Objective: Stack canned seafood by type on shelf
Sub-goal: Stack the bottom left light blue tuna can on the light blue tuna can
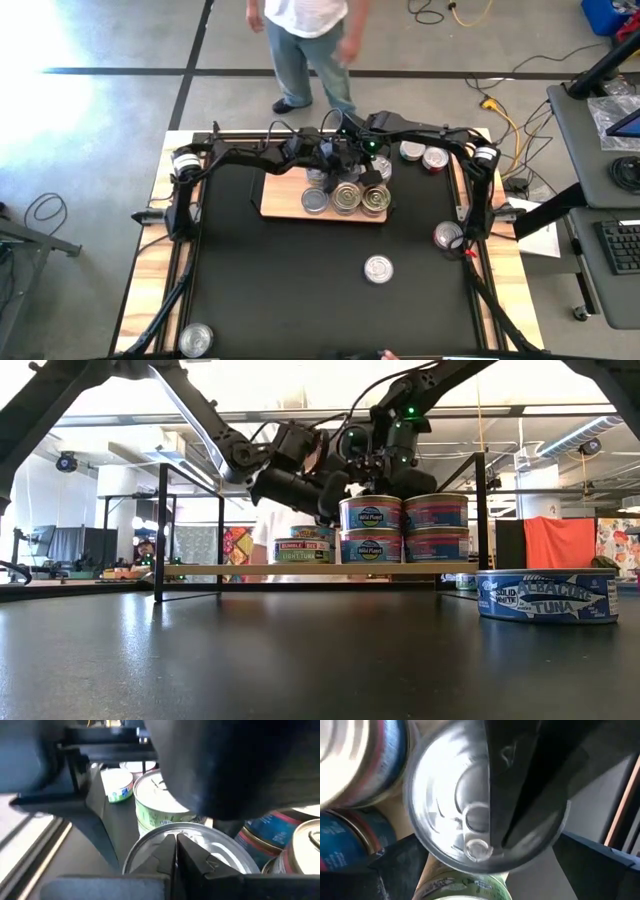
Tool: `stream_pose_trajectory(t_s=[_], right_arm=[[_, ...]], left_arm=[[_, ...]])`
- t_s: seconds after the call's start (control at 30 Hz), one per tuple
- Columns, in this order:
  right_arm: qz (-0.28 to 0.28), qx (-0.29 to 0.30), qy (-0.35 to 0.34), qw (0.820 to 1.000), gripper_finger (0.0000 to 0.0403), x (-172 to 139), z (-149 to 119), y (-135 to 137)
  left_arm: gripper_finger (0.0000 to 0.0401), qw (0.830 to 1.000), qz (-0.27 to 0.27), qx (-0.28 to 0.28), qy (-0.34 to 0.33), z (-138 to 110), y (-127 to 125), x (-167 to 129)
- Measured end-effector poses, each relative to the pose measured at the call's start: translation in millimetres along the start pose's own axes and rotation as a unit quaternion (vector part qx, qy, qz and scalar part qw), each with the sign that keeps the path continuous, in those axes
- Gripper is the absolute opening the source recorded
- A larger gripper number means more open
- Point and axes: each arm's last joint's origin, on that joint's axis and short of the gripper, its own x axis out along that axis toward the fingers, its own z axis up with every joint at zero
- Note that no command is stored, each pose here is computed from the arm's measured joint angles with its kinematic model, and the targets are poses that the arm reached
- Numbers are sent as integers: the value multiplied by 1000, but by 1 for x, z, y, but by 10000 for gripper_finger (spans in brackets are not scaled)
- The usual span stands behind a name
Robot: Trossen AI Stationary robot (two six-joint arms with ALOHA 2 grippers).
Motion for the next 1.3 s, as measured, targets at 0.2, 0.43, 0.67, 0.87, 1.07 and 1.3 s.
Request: stream_pose_trajectory(t_s=[0.2,0.43,0.67,0.87,1.07,1.3], right_arm=[[-1,0,-2,1000,400,0,0,0],[-9,-5,-2,1000,400,-4,0,0],[-17,-13,11,1000,400,-9,-2,2],[-46,-22,-21,998,400,-33,3,5],[-70,-24,-29,997,400,-58,6,6],[-96,-25,-24,995,400,-71,10,4]], left_arm=[[0,1000,1,-14,5,-2,0,0],[0,1000,3,-16,9,-3,0,0],[0,1000,2,-16,10,-3,0,1],[0,1000,6,-15,16,-6,1,1],[0,1000,3,-14,15,-5,1,1],[0,1000,1,-12,13,1,2,3]])
